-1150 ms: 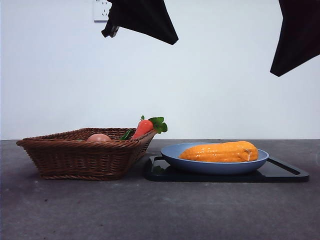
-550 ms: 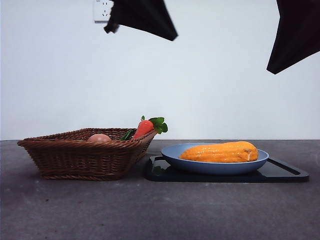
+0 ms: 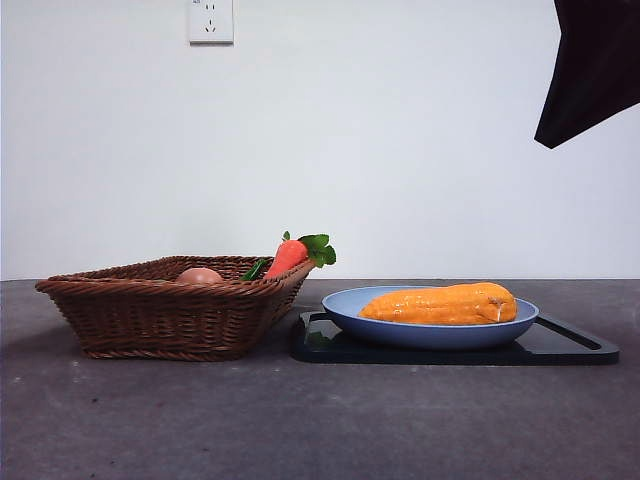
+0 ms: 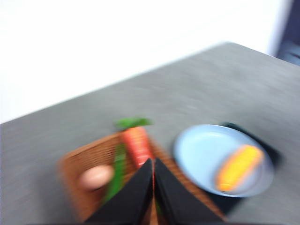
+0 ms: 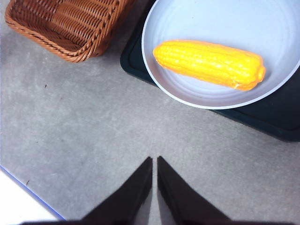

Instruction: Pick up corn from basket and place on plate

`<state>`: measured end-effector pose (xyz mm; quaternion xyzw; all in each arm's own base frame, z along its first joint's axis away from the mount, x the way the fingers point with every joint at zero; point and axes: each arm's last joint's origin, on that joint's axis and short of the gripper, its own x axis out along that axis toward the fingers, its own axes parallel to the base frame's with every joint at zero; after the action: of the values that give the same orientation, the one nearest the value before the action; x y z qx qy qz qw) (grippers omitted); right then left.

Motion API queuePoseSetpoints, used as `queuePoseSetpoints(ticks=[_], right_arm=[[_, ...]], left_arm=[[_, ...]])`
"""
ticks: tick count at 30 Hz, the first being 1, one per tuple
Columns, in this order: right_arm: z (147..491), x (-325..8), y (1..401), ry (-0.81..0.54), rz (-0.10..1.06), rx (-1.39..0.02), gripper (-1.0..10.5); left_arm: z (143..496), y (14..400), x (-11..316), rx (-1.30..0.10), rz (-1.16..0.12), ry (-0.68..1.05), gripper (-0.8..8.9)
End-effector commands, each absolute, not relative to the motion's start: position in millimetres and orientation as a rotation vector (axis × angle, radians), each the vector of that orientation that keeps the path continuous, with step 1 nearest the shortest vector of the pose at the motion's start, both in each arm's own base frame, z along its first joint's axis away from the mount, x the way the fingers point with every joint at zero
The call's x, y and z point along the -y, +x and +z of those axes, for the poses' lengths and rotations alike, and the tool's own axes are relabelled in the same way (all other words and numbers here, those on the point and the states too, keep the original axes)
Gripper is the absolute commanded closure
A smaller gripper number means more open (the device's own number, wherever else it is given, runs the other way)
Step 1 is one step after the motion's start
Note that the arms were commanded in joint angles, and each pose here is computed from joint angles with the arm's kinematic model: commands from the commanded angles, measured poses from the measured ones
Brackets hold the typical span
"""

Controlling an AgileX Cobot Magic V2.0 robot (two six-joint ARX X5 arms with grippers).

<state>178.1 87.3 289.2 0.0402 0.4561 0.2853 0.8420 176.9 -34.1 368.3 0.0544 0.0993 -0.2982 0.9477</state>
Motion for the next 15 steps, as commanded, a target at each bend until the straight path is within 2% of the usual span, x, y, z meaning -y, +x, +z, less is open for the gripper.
queuePoseSetpoints(ticks=[1,6,10,15], right_arm=[[289.1,-88.7,179.7,0.091,0.6,-0.966,9.4],[289.1,-88.7,179.7,0.091,0.6,-0.966,9.4],[288.9,-88.7,179.7,0.091,0.6,-0.966,9.4],[288.9,-88.7,179.7,0.091,0.6,-0.966,9.4]], left_arm=[[349.1,160.1,20.6,-0.142,-0.514,0.076,8.09],[311.8,136.2,11.0,-0.065,-0.389,0.039,8.09],[276.3,122.7,6.8,-0.05,-0.242,0.007,8.09],[237.4,111.4,6.2,-0.066,-0.221,0.002,8.09]])
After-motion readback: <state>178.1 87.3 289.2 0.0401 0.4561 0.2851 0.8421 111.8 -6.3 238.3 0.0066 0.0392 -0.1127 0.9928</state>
